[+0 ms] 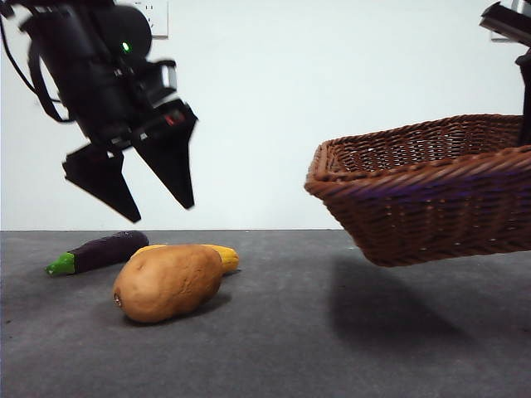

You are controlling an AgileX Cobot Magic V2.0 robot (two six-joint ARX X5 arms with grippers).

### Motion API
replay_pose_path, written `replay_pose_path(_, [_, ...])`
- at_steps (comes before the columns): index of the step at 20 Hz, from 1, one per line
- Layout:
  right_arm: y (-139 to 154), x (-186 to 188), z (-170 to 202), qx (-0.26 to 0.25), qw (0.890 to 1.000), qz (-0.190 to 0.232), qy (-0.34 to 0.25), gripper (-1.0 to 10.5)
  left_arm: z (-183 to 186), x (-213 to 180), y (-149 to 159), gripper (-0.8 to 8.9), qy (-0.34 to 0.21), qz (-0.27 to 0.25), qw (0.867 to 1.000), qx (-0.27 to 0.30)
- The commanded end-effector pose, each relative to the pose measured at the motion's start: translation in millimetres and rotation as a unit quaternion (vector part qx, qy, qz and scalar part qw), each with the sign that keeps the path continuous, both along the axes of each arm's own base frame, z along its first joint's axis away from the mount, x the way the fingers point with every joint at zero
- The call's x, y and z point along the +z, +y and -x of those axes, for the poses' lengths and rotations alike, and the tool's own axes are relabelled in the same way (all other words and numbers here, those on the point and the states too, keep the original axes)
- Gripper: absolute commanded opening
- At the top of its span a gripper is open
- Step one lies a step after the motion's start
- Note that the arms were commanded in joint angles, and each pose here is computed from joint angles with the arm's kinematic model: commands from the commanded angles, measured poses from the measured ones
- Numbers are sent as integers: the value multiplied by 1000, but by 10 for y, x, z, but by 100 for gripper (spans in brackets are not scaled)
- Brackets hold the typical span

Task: Help me put the vegetables on the table into the basket

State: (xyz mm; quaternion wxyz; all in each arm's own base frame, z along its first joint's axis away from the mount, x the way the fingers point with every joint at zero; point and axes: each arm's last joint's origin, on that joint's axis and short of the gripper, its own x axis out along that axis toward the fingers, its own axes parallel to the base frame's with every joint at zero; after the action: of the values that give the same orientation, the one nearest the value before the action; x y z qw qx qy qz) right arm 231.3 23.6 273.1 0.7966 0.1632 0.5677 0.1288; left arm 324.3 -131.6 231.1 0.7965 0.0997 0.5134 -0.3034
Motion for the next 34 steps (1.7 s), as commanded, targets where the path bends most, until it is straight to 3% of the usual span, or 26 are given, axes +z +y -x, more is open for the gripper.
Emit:
replay_pose_path(1, [-27, 37, 9, 7, 1000, 3, -7, -17, -120, -57, -76, 608, -9, -18, 1000, -7])
replay_pose_path(10, [-39, 25, 38, 22, 1000, 11, 2, -17, -328, -456, -236, 559, 15, -37, 999, -21])
replay_pose_path(12, [-44, 21, 43, 22, 1000, 21, 4, -17, -337, -479, -232, 227, 14, -46, 999, -17])
replay_pose_path(13, [-45, 21, 43, 23, 999, 22, 4, -17, -339, -479, -229, 96, 10, -52, 998, -17])
replay_pose_path(14, [-45, 21, 43, 23, 999, 22, 3, -17, -340, -479, -229, 31, 9, -54, 998, -19])
replay_pose_path(18, [-45, 20, 44, 23, 999, 22, 4, -17, -348, -481, -232, -13, 5, -53, 998, -19])
replay_pose_path(21, [-45, 23, 35, 23, 999, 22, -1, -17, -354, -412, -250, -13, 17, -22, 999, -19])
replay_pose_path(25, [-43, 32, 12, 21, 999, 21, -13, -17, -396, 153, -297, -12, 60, 49, 997, -21])
replay_pose_path(28, [-43, 32, 12, 17, 1000, 20, -12, -17, -320, 654, -418, -4, 108, 188, 974, -60])
replay_pose_path(30, [-43, 32, 12, 6, 1000, 16, -7, -17, -202, 847, -531, -4, 111, 240, 960, -93])
replay_pose_path(34, [-39, 38, -1, -21, 1000, 3, -2, -17, 102, 935, -941, -4, 103, 225, 957, -151])
